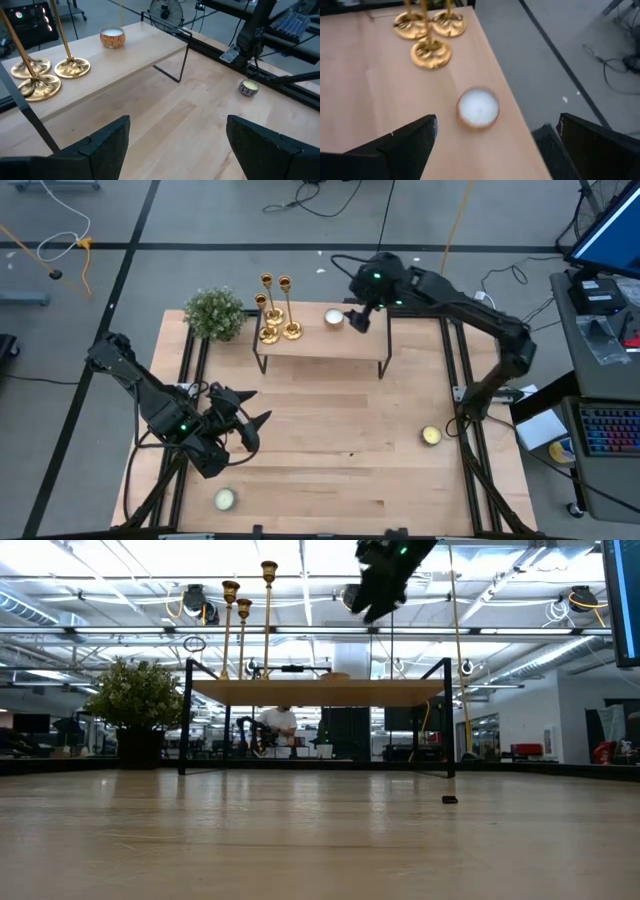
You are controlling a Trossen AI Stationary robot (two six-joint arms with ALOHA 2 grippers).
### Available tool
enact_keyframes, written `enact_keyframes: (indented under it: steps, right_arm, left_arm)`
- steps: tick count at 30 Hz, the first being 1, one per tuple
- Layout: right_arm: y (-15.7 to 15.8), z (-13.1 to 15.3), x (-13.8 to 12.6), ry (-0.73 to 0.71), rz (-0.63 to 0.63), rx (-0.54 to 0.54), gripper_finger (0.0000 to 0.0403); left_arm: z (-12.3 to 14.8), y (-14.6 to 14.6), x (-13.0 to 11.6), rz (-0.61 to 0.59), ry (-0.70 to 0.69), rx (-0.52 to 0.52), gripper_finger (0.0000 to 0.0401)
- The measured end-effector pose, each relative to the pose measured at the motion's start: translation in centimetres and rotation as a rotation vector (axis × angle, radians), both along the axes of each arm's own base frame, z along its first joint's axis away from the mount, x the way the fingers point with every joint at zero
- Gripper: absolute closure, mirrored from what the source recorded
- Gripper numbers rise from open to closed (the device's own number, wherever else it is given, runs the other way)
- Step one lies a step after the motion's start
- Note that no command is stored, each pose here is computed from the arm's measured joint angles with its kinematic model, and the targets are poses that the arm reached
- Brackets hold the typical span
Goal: Pick & Place candle stick holders
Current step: Put the red scented candle on the shelf
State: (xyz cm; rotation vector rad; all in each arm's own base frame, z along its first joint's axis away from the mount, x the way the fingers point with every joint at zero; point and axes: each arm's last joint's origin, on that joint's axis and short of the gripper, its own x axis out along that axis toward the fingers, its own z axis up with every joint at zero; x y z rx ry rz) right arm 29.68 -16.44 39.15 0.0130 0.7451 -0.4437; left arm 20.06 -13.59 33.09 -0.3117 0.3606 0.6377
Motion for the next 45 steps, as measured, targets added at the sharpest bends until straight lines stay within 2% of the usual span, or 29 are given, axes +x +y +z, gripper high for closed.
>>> enact_keyframes:
  steps: [9,17,22,26,31,36,42,45]
  right_arm:
    - [5.5,3.1,-6.1,0.062,-0.051,0.171,0.0005]
    - [9.4,3.1,-10.8,0.103,-0.101,0.303,0.0005]
    - [11.3,1.1,-13.3,0.146,-0.108,0.458,0.0006]
    - [12.4,-1.3,-14.8,0.178,-0.093,0.59,0.0004]
    - [13.2,-4.7,-16.5,0.234,-0.132,0.732,0.0003]
    - [13.8,-8.4,-17.9,0.313,-0.166,0.827,0.0005]
    - [14.2,-12.6,-19.4,0.411,-0.317,0.901,0.0005]
    - [14.4,-13.8,-20.0,0.428,-0.377,0.926,0.0003]
  left_arm:
    - [0.0,0.0,0.0,-0.038,0.048,0.068,0.0075]
    - [0.0,0.0,0.0,-0.036,0.046,0.07,0.0075]
    - [0.0,0.0,0.0,-0.033,0.043,0.067,0.0075]
    - [0.1,0.1,0.0,-0.011,0.016,0.065,0.0075]
    - [0.1,0.0,0.0,0.008,-0.012,0.026,0.0075]
    - [0.2,-0.3,0.3,-0.017,-0.019,-0.037,0.0075]
    - [0.3,-0.5,0.5,-0.047,-0.021,-0.057,0.0075]
    - [0.4,-0.6,0.6,-0.057,-0.031,-0.058,0.0075]
